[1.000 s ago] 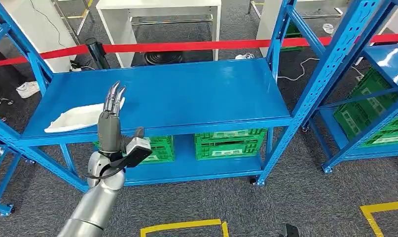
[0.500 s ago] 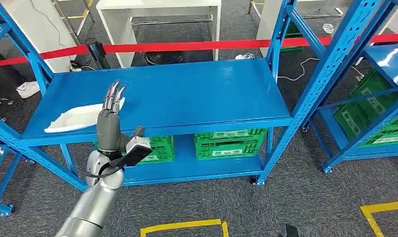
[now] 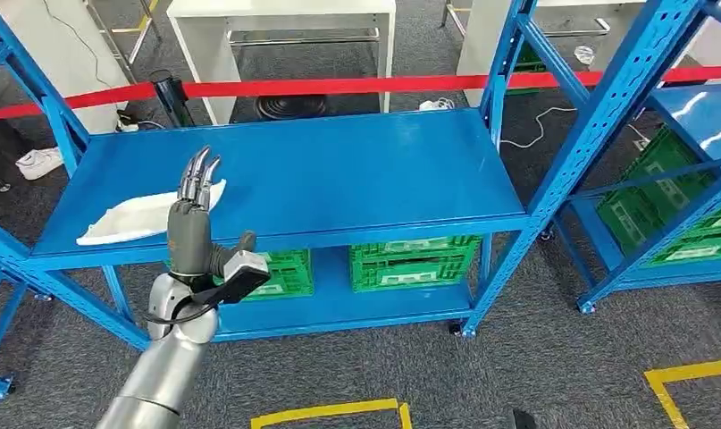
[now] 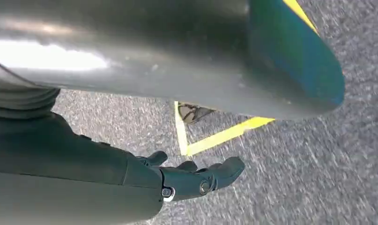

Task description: Take the parts from the cabinet and place them on the table.

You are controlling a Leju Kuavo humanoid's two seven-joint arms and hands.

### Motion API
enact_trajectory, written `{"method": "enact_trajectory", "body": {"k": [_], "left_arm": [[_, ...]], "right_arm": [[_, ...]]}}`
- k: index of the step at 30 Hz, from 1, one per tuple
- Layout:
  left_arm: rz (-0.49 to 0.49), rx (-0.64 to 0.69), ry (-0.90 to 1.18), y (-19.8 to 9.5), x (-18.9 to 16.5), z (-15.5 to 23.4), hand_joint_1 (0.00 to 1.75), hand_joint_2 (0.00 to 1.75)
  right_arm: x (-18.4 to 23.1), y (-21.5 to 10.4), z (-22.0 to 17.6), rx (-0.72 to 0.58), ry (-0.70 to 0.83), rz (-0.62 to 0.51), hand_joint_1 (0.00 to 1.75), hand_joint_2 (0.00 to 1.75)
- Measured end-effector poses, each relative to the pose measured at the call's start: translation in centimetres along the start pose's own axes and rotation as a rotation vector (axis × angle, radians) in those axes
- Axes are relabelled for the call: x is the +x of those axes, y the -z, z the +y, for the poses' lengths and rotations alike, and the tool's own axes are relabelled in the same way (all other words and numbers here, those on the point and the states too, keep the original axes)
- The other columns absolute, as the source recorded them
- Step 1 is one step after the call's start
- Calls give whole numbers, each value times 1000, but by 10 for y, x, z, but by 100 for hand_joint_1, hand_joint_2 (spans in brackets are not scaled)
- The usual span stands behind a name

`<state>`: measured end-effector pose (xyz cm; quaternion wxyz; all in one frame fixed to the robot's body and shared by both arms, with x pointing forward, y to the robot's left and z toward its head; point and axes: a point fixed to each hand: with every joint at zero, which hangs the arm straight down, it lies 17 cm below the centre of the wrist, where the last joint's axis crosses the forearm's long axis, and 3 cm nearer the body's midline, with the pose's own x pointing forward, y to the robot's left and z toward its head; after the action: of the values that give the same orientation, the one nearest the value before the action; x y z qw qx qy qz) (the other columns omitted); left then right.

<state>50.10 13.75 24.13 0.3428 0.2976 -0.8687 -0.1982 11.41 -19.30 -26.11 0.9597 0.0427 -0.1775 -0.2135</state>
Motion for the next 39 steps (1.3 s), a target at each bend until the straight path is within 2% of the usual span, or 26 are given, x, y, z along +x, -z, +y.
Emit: {"method": "enact_trajectory", "body": {"k": [28, 39], "left_arm": [[22, 14, 3, -5, -7, 5, 0, 0], [-21, 2, 50, -5, -5, 7, 0, 0]], "right_arm": [[-8, -1, 0, -1, 5, 23, 0, 0], [-11, -2, -1, 2, -7, 36, 0, 0]]}}
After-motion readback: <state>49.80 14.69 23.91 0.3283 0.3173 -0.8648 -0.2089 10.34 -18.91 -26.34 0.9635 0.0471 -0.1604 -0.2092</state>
